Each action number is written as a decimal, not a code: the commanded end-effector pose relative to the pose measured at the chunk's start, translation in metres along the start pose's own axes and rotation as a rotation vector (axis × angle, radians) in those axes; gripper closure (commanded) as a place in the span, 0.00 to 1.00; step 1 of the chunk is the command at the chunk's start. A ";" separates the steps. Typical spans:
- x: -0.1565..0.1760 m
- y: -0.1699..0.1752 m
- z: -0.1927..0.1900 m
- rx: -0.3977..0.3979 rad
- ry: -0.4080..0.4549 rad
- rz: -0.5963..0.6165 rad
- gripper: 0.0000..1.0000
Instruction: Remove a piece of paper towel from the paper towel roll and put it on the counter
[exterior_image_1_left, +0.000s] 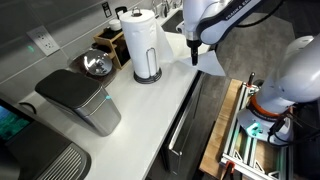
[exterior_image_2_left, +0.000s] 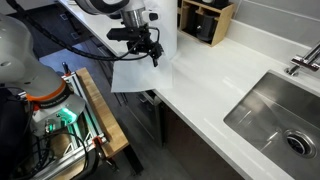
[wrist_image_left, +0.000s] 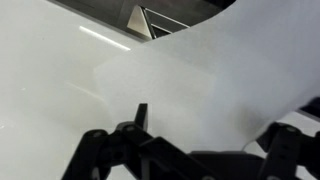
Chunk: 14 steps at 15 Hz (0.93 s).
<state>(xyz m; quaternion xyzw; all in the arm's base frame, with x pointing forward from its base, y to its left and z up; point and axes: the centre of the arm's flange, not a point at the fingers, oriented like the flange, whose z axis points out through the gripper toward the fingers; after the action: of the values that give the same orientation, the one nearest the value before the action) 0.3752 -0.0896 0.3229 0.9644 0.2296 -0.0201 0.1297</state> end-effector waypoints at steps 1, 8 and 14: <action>0.005 -0.006 0.017 0.012 0.028 0.038 0.25; -0.007 -0.006 0.017 0.025 -0.037 0.075 0.76; -0.020 -0.004 0.008 0.017 -0.094 0.080 0.96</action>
<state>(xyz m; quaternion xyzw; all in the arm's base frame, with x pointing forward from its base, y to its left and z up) 0.3713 -0.0963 0.3081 0.9725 0.1934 -0.0381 0.1244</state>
